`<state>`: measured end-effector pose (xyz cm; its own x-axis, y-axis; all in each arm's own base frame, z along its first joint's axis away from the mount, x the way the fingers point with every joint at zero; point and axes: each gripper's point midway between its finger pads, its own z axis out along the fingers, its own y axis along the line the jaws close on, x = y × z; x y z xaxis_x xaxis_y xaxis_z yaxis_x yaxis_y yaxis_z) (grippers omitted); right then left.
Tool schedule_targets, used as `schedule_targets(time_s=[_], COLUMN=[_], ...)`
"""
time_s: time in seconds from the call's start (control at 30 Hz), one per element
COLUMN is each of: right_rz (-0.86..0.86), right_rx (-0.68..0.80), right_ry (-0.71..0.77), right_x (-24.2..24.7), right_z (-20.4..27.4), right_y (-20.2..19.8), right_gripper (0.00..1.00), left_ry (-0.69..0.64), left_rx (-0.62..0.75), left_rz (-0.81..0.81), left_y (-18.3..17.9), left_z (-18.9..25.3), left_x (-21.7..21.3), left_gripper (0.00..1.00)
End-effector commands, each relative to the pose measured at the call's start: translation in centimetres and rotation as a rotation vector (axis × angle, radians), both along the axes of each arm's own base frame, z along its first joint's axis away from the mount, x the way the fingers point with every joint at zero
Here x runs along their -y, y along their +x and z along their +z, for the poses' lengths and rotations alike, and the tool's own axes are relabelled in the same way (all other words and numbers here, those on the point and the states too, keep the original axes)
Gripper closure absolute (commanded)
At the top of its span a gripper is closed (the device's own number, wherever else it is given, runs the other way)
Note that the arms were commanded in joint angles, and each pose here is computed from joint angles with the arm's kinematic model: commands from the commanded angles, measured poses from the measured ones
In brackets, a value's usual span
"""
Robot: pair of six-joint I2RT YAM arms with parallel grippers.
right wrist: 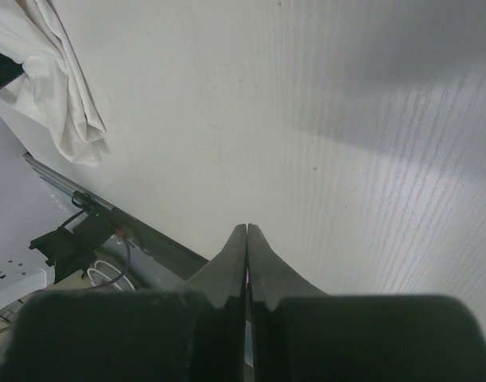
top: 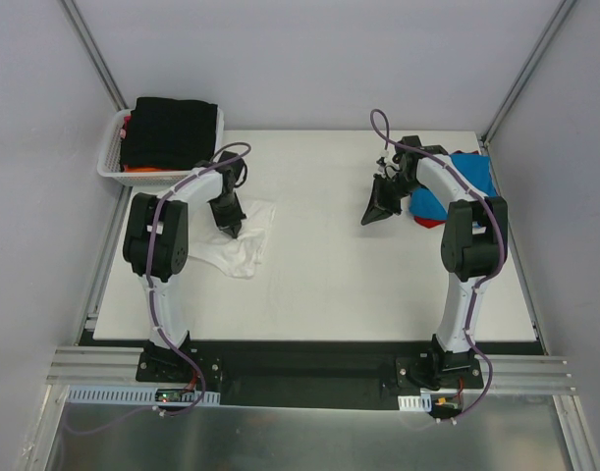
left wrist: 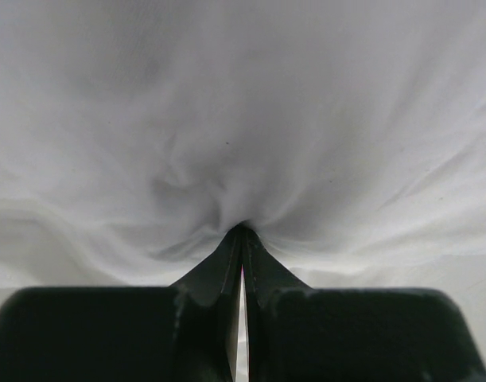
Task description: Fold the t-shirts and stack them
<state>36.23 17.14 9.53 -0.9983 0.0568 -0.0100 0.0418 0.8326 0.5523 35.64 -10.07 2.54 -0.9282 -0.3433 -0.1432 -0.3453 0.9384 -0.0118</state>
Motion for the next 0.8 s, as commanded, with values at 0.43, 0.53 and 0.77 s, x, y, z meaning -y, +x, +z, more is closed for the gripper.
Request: schedule_targets(time_s=[0.43, 0.53, 0.77], right_rz=[0.006, 0.006, 0.007], right_rx=[0.061, 0.063, 0.076], right_ry=[0.024, 0.023, 0.017], right_x=[-0.1, 0.0, 0.1], right_z=[2.8, 3.0, 3.5], right_y=[-0.5, -0.6, -0.7], right_gripper=[0.99, 0.99, 0.99], left_ry=[0.139, 0.142, 0.127], left_rx=[-0.076, -0.070, -0.032], left_rz=[0.173, 0.201, 0.252], left_y=[-1.3, -0.3, 2.8], left_z=[0.6, 0.8, 1.8], left_x=[-5.1, -5.2, -5.5], left_gripper=[1.00, 1.00, 1.00])
